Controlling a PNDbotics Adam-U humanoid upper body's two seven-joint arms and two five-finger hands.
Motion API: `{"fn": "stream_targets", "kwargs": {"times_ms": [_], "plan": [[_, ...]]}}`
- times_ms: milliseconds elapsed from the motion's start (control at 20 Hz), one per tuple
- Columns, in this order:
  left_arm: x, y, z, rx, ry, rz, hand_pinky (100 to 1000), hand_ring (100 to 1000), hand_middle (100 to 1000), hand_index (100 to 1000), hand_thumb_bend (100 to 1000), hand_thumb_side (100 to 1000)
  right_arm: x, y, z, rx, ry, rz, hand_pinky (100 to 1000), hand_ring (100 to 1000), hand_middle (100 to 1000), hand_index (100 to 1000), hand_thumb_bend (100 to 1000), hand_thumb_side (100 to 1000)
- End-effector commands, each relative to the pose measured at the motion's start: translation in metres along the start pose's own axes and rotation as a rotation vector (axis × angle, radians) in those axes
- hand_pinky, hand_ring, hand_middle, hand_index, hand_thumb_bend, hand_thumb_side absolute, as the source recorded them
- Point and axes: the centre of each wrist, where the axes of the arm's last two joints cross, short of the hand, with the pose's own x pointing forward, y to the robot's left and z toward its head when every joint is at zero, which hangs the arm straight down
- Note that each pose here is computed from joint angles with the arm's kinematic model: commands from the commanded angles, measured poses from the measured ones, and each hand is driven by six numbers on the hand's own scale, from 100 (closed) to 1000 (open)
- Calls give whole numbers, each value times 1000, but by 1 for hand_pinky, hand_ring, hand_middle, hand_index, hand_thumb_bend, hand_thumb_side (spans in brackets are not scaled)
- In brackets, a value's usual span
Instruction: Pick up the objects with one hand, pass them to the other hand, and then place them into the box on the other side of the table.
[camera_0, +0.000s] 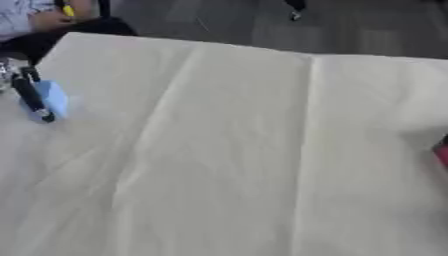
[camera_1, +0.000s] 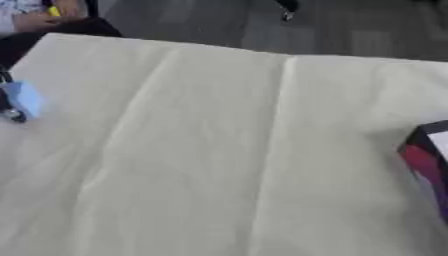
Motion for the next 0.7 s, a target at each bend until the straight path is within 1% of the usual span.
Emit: {"fn": "stream_targets", "kwargs": {"times_ms": [50,550,700], "plan": [[-21,23,8,31,61,9,948,898,830,814,638,100,4,-2,-2,10,-8,21,1000,990,1000,1000,100,400],[-19,24,8,33,61,7,941,886,811,792,656,100,3,2,1,1,3,36,1000,990,1000,1000,100,390],[-17,23,8,36,54,7,931,876,794,786,633,100,3,3,1,4,3,36,1000,993,1000,1000,100,392]]}}
